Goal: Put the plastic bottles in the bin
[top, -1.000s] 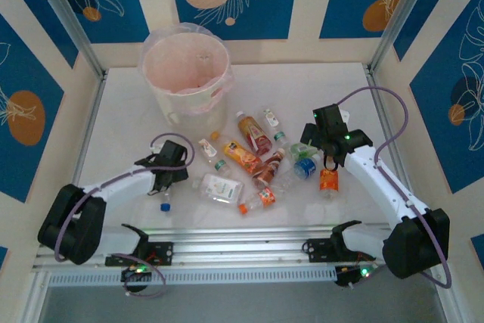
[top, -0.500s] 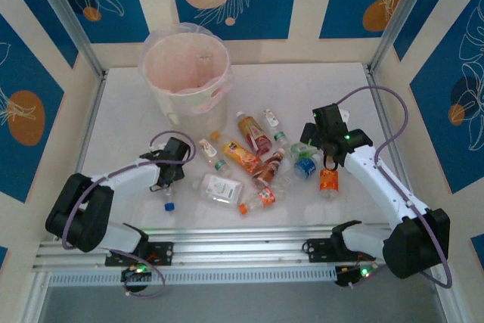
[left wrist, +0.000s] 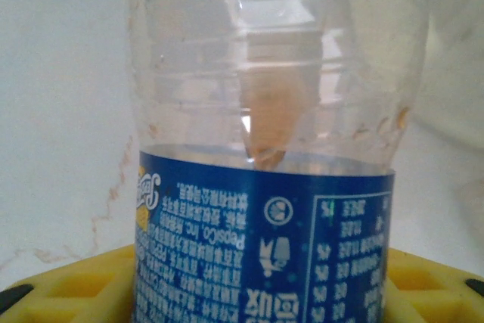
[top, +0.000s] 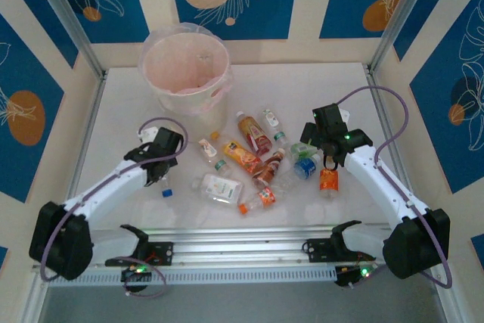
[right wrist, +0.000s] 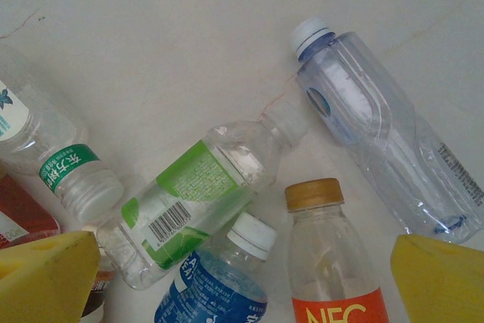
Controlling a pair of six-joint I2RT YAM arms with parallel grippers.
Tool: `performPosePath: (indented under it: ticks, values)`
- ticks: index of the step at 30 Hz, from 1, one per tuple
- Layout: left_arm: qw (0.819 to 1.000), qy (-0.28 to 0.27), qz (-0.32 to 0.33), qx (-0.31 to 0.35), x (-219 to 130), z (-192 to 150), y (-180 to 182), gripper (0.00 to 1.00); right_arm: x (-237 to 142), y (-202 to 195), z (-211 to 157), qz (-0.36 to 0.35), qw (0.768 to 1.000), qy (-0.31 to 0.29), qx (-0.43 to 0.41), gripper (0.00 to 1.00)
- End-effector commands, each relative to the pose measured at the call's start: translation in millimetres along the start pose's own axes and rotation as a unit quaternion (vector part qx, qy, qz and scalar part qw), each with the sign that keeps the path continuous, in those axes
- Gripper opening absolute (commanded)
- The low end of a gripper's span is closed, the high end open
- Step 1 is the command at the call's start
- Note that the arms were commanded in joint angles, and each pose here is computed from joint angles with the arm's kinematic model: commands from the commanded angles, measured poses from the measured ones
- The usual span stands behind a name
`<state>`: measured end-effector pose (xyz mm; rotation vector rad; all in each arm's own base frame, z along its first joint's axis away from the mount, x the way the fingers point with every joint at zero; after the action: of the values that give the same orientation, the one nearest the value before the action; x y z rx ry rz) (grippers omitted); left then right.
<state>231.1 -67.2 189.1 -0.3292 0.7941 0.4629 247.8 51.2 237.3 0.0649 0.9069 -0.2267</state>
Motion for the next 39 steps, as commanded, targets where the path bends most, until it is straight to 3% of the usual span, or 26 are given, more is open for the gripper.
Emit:
performPosePath:
  ticks: [1, 10, 18, 31, 39]
  values:
    - [0.998, -0.062, 0.010, 0.001, -29.8, 26.0, 9.4, 0.56, -6.1, 0.5, 6.9, -0.003, 1.000, -0.018, 0.013, 0.99]
    - [0.977, -0.202, -0.063, -0.015, -105.8, 87.2, 16.5, 0.56, -5.3, 1.1, 5.3, 0.002, 1.000, -0.019, 0.014, 0.99]
    - [0.952, -0.279, -0.125, -0.008, -151.1, 134.7, -2.5, 0.56, -7.3, 0.6, 4.2, 0.011, 0.999, -0.028, 0.017, 0.99]
    - [0.891, -0.359, -0.274, 0.045, -210.4, 209.7, -72.3, 0.56, -15.1, -4.1, 4.7, 0.005, 0.999, -0.040, 0.016, 0.99]
    - [0.847, -0.405, -0.321, 0.124, -215.6, 239.1, -124.6, 0.56, -19.4, -5.0, 6.5, 0.007, 0.999, -0.043, 0.017, 0.99]
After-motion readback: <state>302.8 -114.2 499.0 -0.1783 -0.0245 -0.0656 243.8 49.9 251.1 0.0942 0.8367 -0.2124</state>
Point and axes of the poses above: each hand's point on the last joint's axis, 136 mm out from that joint toward the fingers, its own x axis out along the fingers, its own y axis along the line the jaws close on, z = x × y, the point moved 9 cm from there along -x, back along the fingers, and after that the axes turned 10 degrees about -x, right-handed, at the moved point
